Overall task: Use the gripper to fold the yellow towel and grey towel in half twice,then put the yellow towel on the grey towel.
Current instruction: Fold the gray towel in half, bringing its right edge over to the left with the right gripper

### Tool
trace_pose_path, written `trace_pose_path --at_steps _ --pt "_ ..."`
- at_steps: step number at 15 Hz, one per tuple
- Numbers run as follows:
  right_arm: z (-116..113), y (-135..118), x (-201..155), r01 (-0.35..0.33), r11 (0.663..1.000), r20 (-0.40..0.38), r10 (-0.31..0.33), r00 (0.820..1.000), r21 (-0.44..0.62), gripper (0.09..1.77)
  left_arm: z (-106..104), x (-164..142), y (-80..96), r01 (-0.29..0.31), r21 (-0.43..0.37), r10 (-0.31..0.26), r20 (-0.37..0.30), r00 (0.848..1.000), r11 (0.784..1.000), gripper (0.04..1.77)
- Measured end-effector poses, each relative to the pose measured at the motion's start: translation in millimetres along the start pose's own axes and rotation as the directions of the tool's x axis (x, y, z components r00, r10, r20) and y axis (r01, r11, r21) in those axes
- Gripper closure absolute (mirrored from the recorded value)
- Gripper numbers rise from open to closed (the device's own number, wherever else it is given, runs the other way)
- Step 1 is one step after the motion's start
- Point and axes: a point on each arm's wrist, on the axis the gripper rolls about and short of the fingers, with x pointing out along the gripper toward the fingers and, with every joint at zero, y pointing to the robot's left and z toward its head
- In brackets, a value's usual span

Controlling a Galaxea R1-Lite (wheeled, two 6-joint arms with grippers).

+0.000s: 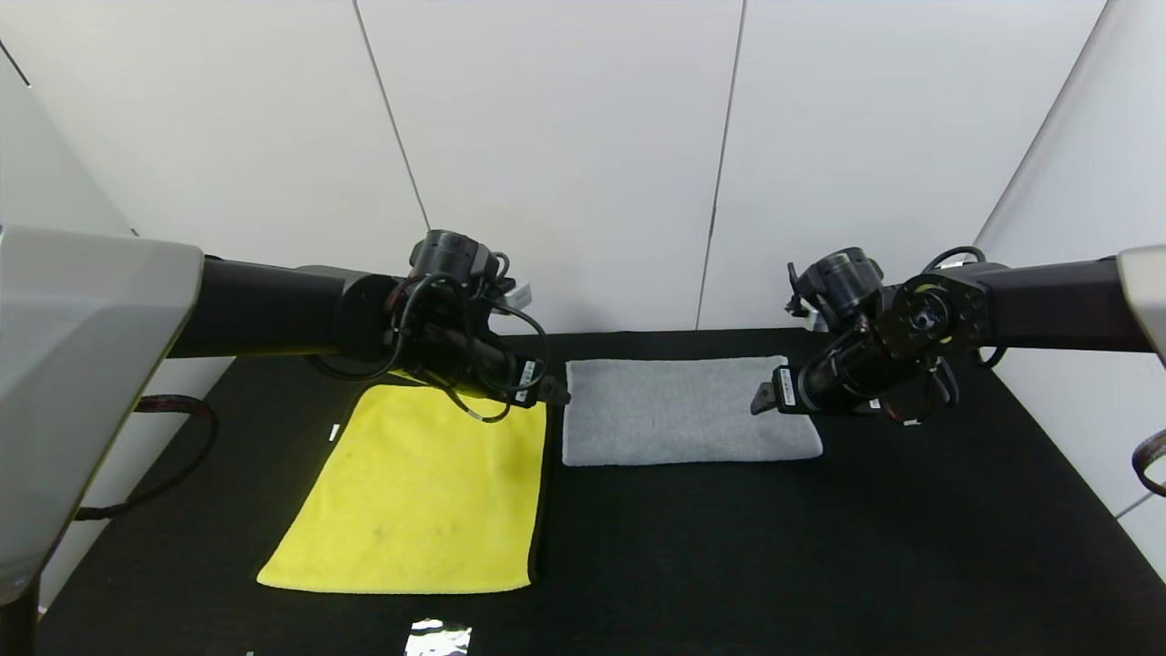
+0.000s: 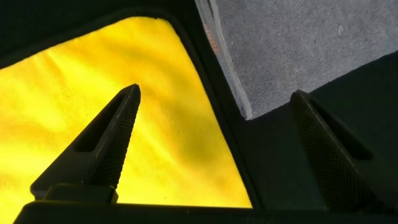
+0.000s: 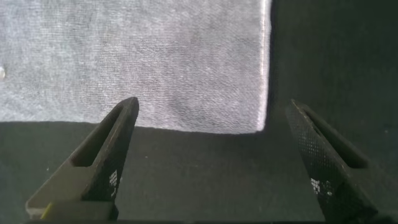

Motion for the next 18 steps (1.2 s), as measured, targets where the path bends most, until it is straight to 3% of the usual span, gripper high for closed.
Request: trace_pose_path --at_steps 2,6,18 --pt "-2 0 6 0.045 0.998 -0.022 -0.044 0.999 0.054 0.16 0 0 0.2 0.000 0.000 0.000 0.001 1.000 1.000 0.11" --pt "-6 0 16 0.069 0.994 -0.066 -0.063 0.996 0.087 0.16 0 0 0.2 0.000 0.000 0.000 -0.002 1.000 1.000 0.11" --pt "-12 2 35 0.109 0.977 -0.134 -0.084 0.987 0.185 0.16 -1 2 0.6 -0.001 0.000 0.001 -0.003 1.000 1.000 0.09"
